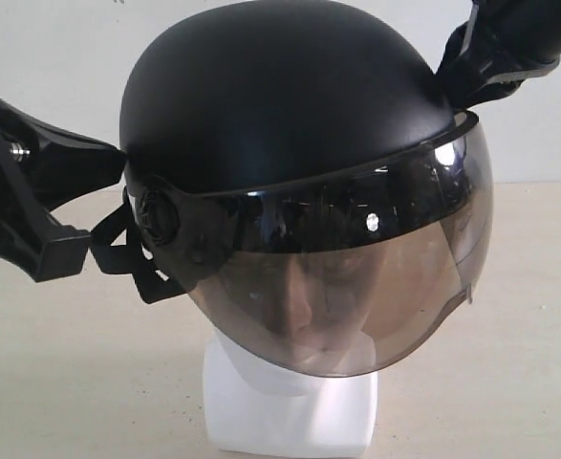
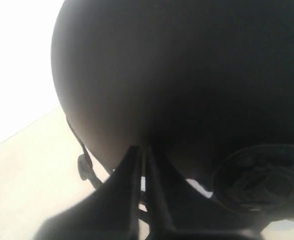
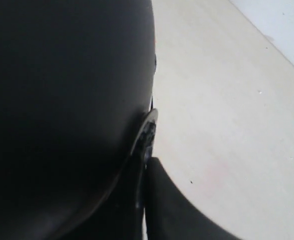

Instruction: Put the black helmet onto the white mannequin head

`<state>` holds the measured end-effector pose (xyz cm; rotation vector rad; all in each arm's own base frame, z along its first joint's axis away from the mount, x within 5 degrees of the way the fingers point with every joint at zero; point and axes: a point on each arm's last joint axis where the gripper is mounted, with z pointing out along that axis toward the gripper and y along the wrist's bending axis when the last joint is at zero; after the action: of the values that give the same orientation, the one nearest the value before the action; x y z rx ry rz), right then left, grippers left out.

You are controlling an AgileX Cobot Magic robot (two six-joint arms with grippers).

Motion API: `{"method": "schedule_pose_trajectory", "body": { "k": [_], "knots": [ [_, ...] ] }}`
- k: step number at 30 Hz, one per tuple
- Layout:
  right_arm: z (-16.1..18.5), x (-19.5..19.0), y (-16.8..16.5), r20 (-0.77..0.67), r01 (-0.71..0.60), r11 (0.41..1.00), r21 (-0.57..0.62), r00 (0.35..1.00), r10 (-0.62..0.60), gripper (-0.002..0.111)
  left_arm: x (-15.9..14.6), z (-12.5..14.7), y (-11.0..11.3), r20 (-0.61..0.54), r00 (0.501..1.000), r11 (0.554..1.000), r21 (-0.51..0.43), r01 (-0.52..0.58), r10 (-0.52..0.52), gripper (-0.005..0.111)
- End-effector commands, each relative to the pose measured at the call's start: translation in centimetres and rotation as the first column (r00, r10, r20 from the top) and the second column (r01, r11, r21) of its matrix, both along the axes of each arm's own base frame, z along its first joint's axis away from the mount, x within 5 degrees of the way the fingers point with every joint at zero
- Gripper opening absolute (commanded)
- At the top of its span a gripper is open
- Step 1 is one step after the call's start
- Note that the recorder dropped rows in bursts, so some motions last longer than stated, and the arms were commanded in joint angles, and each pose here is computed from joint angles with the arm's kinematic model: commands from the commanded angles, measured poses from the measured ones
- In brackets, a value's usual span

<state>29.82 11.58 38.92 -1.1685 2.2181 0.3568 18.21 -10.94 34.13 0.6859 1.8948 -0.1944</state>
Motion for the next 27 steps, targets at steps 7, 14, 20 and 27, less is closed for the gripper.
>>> {"method": "schedule_pose_trajectory", "body": {
  "k": [7, 14, 20, 27],
  "knots": [
    [2.2, -3.3, 0.8, -0.047, 0.006, 0.995, 0.097, 0.999, -0.002, 0.0, 1.0, -0.4, 0.3, -0.008, 0.999, 0.999, -0.001, -0.035, 0.035, 0.004],
    [2.6, -3.8, 0.6, -0.062, 0.047, 0.992, 0.119, 0.997, -0.039, 0.0, 1.1, -0.2, 0.3, 0.014, 0.999, 0.999, -0.002, -0.033, 0.033, 0.004],
    [1.1, -4.1, 1.4, -0.107, 0.025, 0.996, 0.09, 0.994, -0.016, 0.0, 1.1, -0.2, 0.3, 0.022, 0.999, 0.999, 0.006, -0.033, 0.033, 0.004],
    [0.6, -4.9, 2.2, -0.119, -0.008, 0.997, 0.079, 0.993, 0.018, 0.0, 1.1, -0.2, 0.3, 0.024, 0.999, 0.999, 0.014, -0.032, 0.032, 0.004]
  ]
}}
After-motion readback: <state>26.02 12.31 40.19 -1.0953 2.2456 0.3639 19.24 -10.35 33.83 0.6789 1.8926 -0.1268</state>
